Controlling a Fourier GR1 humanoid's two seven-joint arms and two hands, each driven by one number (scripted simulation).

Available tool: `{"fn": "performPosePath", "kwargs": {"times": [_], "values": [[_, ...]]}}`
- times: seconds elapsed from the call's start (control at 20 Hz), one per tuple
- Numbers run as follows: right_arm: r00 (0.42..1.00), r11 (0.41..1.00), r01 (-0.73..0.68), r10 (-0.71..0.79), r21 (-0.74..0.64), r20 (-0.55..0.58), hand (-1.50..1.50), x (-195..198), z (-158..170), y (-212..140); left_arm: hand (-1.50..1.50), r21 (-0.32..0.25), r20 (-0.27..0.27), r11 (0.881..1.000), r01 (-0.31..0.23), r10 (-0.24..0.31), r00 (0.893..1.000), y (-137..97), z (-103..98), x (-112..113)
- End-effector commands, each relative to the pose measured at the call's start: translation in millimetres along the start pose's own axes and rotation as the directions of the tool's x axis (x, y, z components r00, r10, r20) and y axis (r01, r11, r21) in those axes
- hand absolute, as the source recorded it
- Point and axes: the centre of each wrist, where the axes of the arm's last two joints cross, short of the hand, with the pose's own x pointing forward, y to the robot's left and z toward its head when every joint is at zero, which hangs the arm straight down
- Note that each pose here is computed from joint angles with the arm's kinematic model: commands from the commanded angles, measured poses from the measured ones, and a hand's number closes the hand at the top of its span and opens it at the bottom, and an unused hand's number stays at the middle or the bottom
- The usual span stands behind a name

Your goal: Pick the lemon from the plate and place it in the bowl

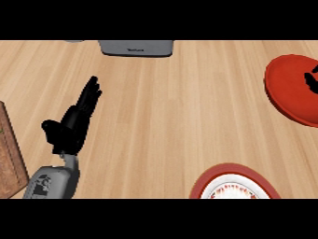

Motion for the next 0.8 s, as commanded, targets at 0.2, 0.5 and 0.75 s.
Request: {"fn": "performPosePath", "kwargs": {"times": [0.2, 0.5, 0.75], "values": [[0.974, 0.971, 0.207, -0.216, 0.116, 0.069, -1.50, -27.4, 15.9, 23.0, 0.00, -0.006, 0.004, 1.000, -0.004, 0.004, 1.000, -7.6, 8.8, 3.7], [0.901, 0.915, 0.402, -0.389, -0.032, 0.193, -1.50, -16.4, 0.8, -5.2, 0.00, -0.008, 0.010, 1.000, -0.012, 0.012, 1.000, 1.7, 0.8, 3.3], [0.862, 0.864, 0.497, -0.479, -0.084, 0.166, -1.50, -22.0, 2.7, -34.8, 0.00, 0.022, -0.003, 1.000, 0.002, -0.002, 1.000, -7.2, -3.9, 6.5]]}}
